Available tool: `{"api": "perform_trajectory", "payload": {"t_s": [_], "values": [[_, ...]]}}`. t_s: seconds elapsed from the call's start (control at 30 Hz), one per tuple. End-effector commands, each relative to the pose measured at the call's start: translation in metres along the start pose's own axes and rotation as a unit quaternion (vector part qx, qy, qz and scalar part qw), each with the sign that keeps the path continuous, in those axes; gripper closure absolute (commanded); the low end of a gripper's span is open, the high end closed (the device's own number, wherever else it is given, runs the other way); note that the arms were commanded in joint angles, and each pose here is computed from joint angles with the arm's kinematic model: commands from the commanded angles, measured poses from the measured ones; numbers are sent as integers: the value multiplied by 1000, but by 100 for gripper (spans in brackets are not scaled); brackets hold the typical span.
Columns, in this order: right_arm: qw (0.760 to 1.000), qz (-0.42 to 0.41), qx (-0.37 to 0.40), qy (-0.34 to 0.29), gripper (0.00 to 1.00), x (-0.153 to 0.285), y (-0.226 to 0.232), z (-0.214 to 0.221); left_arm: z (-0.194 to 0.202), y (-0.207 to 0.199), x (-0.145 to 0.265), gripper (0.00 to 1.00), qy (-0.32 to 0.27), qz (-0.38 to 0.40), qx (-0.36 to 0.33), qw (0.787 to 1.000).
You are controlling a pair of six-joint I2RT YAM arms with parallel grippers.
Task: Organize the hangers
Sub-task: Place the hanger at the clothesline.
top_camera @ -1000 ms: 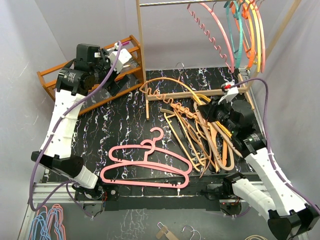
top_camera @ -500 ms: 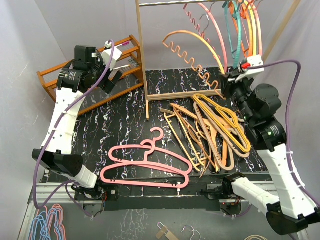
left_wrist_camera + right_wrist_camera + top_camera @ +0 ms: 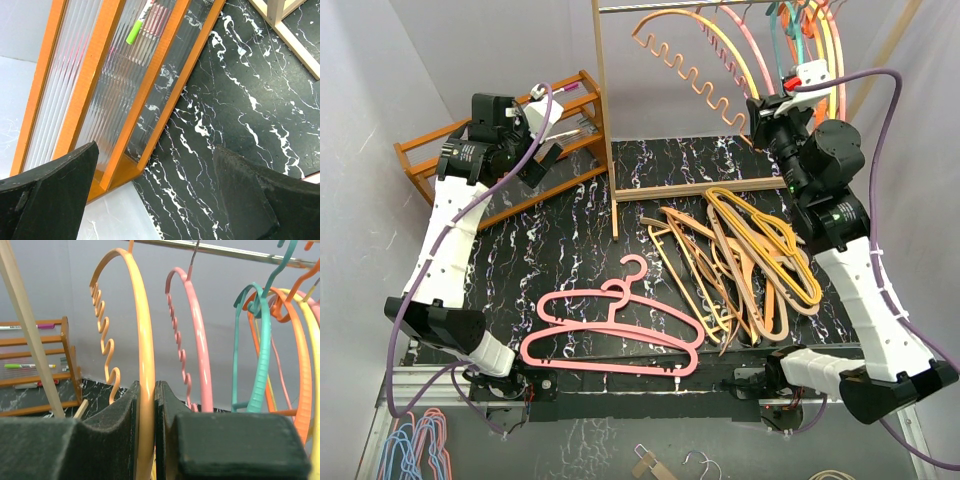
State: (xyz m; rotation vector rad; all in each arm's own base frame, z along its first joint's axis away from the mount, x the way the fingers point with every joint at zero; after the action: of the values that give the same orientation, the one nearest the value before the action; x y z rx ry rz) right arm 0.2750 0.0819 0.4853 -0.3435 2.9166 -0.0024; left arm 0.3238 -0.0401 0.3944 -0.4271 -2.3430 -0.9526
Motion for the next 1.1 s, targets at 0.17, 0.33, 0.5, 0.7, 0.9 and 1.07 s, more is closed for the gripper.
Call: {"api": "perform_trajectory", "payload": {"t_s": [0.17,0.33,0.5,0.7,0.9,1.07], "values": [[993,11,-7,-114,92,-14,-2,-51,3,5,4,3,3,-20,-9,1000],[995,2,-14,-96,92,-27,2,-35,10,-4,-7,3,16,8,-21,1000],[997,-2,-20,-71,92,-37,5,-17,31,-42,-27,3,30,138,-34,989],[998,-16,-26,-54,80,-36,8,-7,71,-109,-42,3,43,341,-43,938],[997,-43,-55,-28,3,-17,14,7,104,-169,-48,3,92,460,-75,880],[993,-65,-94,24,2,8,21,42,116,-211,-32,3,102,531,-99,835]]}}
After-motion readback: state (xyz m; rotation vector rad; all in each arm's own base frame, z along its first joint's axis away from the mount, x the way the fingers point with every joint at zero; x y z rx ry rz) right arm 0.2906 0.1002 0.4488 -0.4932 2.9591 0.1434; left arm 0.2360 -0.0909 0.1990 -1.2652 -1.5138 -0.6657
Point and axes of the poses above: each gripper's point midway between its finger pads, its own x axis back along the fingers, its own y axis along the line the jaws close on, z = x × y, the point moved 9 cm from there along x, back along the fingers, and after that the axes turned 5 degrees about -x, right-handed, at the moved point
